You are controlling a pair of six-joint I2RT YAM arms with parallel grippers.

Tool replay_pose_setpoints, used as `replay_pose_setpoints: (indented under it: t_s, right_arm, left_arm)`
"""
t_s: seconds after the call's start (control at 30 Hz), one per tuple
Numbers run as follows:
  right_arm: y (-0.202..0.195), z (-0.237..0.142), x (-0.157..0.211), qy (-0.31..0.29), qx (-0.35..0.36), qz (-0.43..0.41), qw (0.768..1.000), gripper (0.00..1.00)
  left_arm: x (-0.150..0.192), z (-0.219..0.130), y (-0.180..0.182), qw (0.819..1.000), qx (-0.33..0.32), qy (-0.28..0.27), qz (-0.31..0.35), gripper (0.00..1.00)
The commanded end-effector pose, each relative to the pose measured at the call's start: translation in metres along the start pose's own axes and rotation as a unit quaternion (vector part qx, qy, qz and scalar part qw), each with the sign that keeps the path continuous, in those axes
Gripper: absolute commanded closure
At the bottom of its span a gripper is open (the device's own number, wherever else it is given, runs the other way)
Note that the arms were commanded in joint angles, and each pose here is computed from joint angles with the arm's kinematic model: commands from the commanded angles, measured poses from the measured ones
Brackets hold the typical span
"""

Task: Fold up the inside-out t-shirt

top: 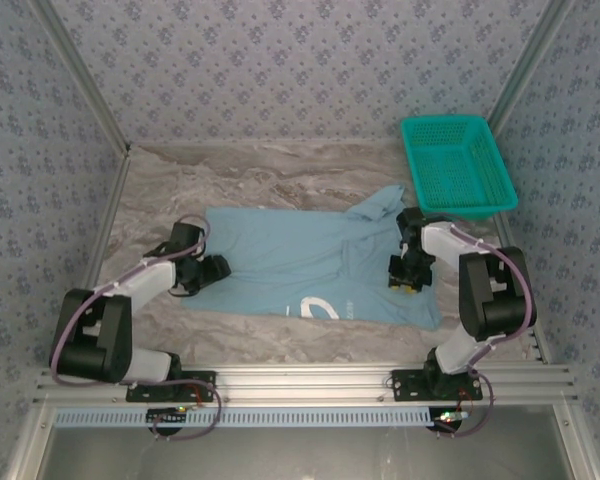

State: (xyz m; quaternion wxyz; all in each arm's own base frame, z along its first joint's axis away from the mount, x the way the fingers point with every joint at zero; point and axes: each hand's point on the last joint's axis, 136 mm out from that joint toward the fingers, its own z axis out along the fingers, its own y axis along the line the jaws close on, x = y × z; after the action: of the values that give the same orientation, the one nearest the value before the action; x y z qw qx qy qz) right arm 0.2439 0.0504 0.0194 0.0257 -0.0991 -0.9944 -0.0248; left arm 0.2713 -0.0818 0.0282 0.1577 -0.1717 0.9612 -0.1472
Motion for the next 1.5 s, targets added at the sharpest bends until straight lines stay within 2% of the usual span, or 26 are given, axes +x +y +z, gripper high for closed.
replay_pose_setpoints:
  t_s: [0.0, 0.1, 0.2, 0.33, 0.47, 0.57, 0.77, 0.97, 1.1, 1.3, 1.37, 1.47]
  right_arm:
    - [0.000, -0.027, -0.024, -0.062, 0.008, 0.001, 0.998, 0.66]
    - [0.031, -0.066, -0.076, -0.152, -0.045, -0.034, 0.987, 0.60]
    - [0.051, -0.089, -0.125, -0.222, -0.063, -0.045, 0.972, 0.54]
    - [0.064, -0.094, -0.181, -0.256, -0.049, -0.040, 0.964, 0.52]
    - [0.065, -0.082, -0.221, -0.269, -0.013, -0.028, 0.963, 0.51]
    - [0.072, -0.067, -0.229, -0.238, -0.015, -0.025, 0.971, 0.51]
    - [0.098, -0.039, -0.218, -0.197, -0.066, -0.029, 0.978, 0.53]
    - [0.149, -0.026, -0.223, -0.169, -0.147, -0.049, 0.973, 0.57]
    - [0.181, -0.032, -0.238, -0.184, -0.185, -0.069, 0.963, 0.57]
    - [0.210, -0.057, -0.260, -0.231, -0.203, -0.108, 0.945, 0.57]
    - [0.207, -0.066, -0.263, -0.239, -0.192, -0.113, 0.945, 0.56]
    - [0.180, -0.073, -0.261, -0.241, -0.132, -0.110, 0.955, 0.55]
  left_arm:
    - [0.015, -0.011, 0.001, 1.000, 0.002, 0.014, -0.018, 0.35]
    - [-0.025, -0.032, -0.025, 0.999, 0.026, -0.040, -0.002, 0.35]
    - [-0.065, -0.051, -0.050, 0.994, 0.050, -0.097, 0.013, 0.35]
    - [-0.104, -0.064, -0.068, 0.987, 0.060, -0.149, 0.022, 0.31]
    - [-0.122, -0.060, -0.078, 0.985, 0.068, -0.155, 0.022, 0.30]
    - [-0.124, -0.055, -0.080, 0.986, 0.068, -0.148, 0.024, 0.30]
    - [-0.118, -0.039, -0.069, 0.990, 0.043, -0.132, 0.031, 0.31]
    - [-0.120, -0.029, -0.053, 0.991, 0.018, -0.127, 0.028, 0.31]
    - [-0.119, -0.024, -0.042, 0.992, 0.009, -0.125, 0.017, 0.31]
    - [-0.113, -0.015, -0.041, 0.994, 0.011, -0.111, 0.014, 0.31]
    - [-0.112, -0.015, -0.041, 0.994, 0.011, -0.111, 0.015, 0.30]
    - [-0.113, -0.015, -0.041, 0.994, 0.012, -0.109, 0.015, 0.30]
